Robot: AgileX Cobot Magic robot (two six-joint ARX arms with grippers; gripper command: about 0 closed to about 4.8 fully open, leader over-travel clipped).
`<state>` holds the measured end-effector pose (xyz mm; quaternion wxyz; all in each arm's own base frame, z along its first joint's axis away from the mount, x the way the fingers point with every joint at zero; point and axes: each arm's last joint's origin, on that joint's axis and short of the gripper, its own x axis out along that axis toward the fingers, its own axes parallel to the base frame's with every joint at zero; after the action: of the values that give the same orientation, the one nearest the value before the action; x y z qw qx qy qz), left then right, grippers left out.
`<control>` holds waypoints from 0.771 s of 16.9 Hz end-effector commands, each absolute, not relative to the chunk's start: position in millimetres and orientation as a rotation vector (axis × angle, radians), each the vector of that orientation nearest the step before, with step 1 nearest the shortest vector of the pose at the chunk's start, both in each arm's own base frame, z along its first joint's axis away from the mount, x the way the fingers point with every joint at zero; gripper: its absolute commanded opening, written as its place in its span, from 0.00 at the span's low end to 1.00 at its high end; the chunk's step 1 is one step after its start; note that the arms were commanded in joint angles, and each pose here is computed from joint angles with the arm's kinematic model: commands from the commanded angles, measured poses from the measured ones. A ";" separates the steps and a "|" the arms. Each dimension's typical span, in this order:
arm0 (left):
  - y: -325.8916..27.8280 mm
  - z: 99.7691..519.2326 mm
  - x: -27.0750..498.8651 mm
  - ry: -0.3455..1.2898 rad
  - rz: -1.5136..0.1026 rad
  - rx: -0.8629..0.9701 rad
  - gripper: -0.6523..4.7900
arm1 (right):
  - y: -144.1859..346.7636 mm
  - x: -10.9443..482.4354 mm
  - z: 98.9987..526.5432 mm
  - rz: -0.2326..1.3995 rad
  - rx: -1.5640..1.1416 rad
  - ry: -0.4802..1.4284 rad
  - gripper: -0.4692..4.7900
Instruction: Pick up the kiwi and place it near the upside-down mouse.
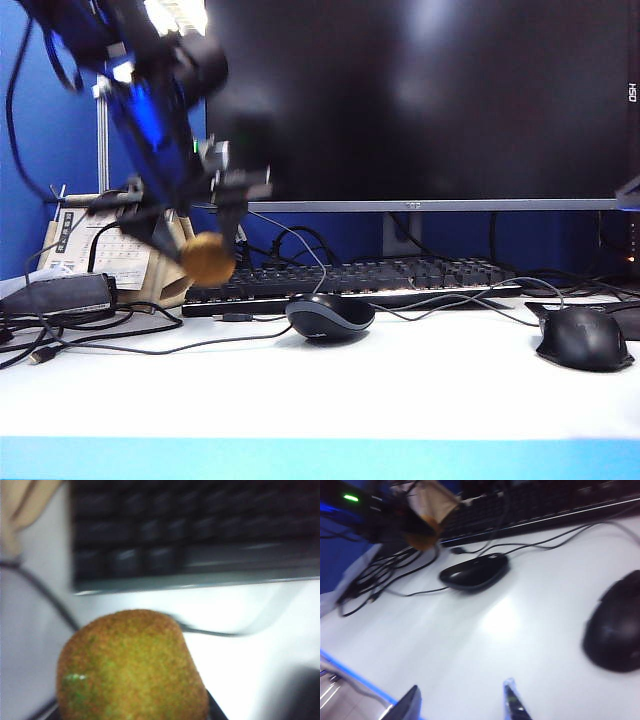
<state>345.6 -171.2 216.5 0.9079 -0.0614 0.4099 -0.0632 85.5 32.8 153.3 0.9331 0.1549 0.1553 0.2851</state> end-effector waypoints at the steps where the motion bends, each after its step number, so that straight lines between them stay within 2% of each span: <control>1: -182.8 239.9 325.4 0.830 -0.301 -0.012 0.11 | 32.8 87.1 159.7 0.580 0.310 0.239 0.49; 3: -206.3 253.0 297.7 0.811 -0.415 0.147 0.11 | 32.9 87.5 163.0 0.586 0.308 0.203 0.49; 6: -241.2 262.1 260.5 0.804 -0.601 0.219 0.11 | 33.1 87.4 162.8 0.591 0.309 0.206 0.49; 7: -254.1 260.9 243.5 0.810 -0.670 0.314 0.11 | 33.3 87.2 162.6 0.602 0.309 0.210 0.49; 10: -261.6 249.5 218.4 0.888 -0.707 0.520 0.11 | 33.9 86.6 162.0 0.626 0.311 0.222 0.49; 13: -258.3 239.0 216.3 0.931 -0.742 0.519 0.11 | 33.8 86.4 160.3 0.623 0.312 0.241 0.49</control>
<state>215.5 -258.2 240.1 0.7984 0.2466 0.4361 -0.3341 86.7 33.6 159.5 0.9338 0.1531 0.1193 0.3005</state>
